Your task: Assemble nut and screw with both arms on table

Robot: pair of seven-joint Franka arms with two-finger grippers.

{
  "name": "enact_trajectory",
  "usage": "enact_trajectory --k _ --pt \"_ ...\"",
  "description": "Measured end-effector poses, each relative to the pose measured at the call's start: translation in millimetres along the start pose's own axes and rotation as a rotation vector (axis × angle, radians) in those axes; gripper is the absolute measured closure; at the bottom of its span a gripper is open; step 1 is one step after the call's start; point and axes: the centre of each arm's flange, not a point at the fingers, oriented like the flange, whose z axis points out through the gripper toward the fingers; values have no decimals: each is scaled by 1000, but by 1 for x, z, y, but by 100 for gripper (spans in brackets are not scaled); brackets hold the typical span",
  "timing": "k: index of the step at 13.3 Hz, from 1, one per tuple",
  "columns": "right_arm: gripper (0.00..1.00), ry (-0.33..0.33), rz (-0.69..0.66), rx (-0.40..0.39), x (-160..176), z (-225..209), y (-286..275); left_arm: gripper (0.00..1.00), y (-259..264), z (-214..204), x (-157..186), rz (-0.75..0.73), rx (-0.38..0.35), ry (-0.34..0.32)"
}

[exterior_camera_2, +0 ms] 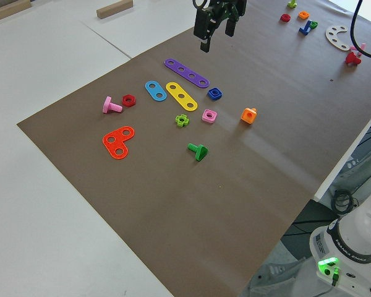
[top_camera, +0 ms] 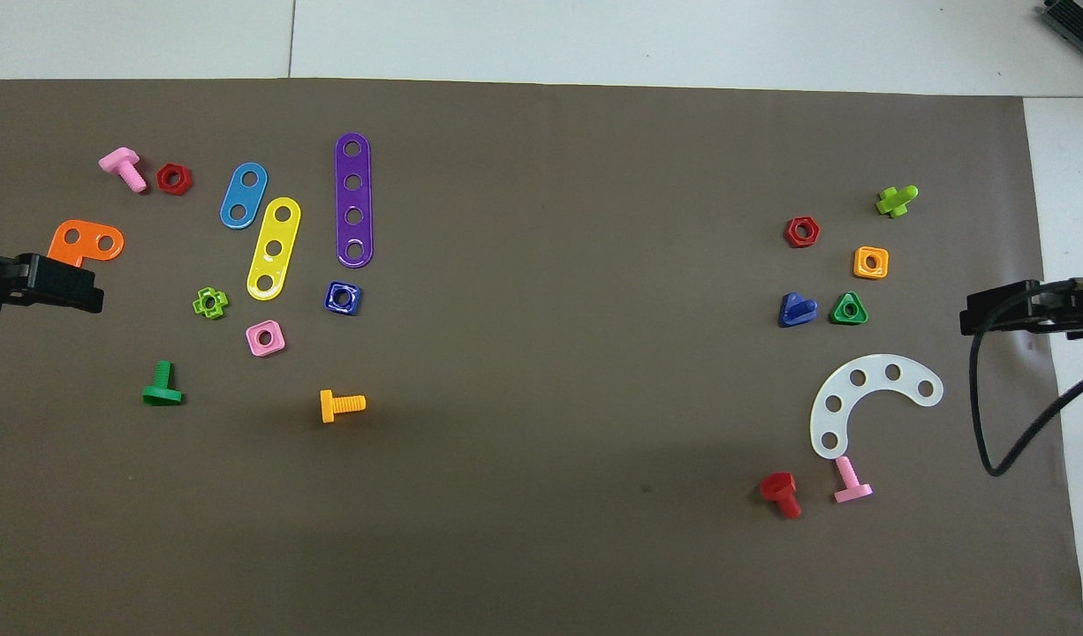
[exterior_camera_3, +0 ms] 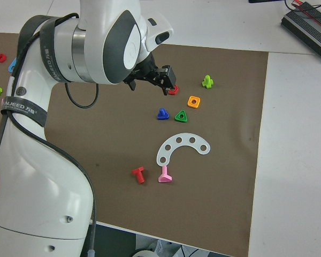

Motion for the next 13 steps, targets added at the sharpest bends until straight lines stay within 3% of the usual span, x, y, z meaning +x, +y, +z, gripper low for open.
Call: enact_trajectory --k 8,13 --pt "0 9 0 1 1 12 0 0 0 0 0 0 0 0" --pt "0 59 -25 19 44 82 -22 0 0 0 0 0 0 0"
